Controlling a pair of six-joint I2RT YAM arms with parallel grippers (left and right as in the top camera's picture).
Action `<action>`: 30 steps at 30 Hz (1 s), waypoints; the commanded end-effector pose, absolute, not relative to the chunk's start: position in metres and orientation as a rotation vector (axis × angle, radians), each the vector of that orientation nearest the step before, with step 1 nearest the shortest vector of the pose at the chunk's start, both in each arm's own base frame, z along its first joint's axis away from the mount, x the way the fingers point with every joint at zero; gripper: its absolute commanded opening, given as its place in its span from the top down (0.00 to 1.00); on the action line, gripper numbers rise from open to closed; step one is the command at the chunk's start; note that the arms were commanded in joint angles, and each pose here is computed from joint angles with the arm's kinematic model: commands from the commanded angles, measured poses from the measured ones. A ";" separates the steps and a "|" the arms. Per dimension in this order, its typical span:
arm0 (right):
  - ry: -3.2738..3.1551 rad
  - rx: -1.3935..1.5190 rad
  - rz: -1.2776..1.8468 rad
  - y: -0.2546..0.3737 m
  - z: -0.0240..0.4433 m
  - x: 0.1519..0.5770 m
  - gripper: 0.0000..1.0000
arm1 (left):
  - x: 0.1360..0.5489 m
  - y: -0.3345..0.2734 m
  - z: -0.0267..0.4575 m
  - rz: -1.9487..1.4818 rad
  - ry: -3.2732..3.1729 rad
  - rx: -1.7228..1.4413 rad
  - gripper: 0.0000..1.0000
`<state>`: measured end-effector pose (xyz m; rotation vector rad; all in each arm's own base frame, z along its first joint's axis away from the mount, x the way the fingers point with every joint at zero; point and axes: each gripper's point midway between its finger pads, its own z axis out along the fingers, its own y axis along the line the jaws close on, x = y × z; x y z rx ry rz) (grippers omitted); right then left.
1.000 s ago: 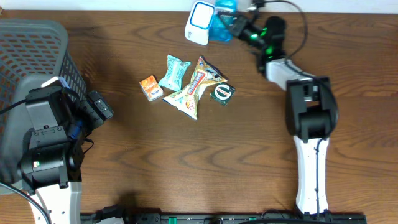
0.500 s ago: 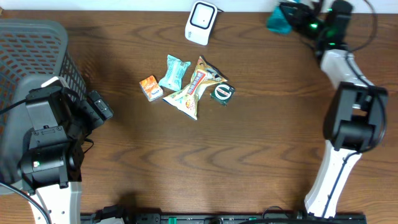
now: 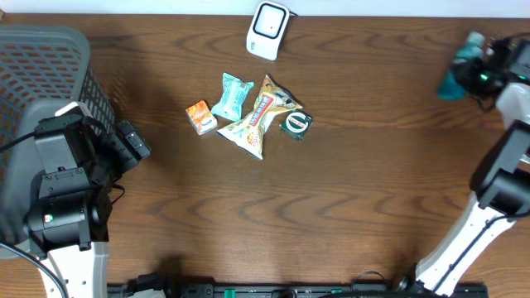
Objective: Scan the item barcode
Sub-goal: 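Carry the bottle far right with the right gripper and set it down, then release the bottle and swing the right gripper back to the scanner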
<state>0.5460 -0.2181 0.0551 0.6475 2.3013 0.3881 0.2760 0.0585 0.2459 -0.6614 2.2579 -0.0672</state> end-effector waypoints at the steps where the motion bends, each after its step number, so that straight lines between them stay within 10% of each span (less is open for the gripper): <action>1: 2.238 0.580 0.188 -0.268 0.102 0.533 0.99 | 0.276 0.062 0.247 -0.055 2.248 -0.683 0.02; 6: 2.221 0.672 0.095 -0.322 0.100 0.503 0.94 | 0.276 0.062 0.247 -0.055 2.248 -0.683 0.02; 18: 2.208 0.766 0.023 -0.360 0.105 0.471 0.11 | 0.276 0.062 0.247 -0.055 2.248 -0.683 0.02; 30: 2.029 0.541 0.057 -0.315 0.235 0.487 0.10 | 0.276 0.062 0.247 -0.055 2.248 -0.683 0.02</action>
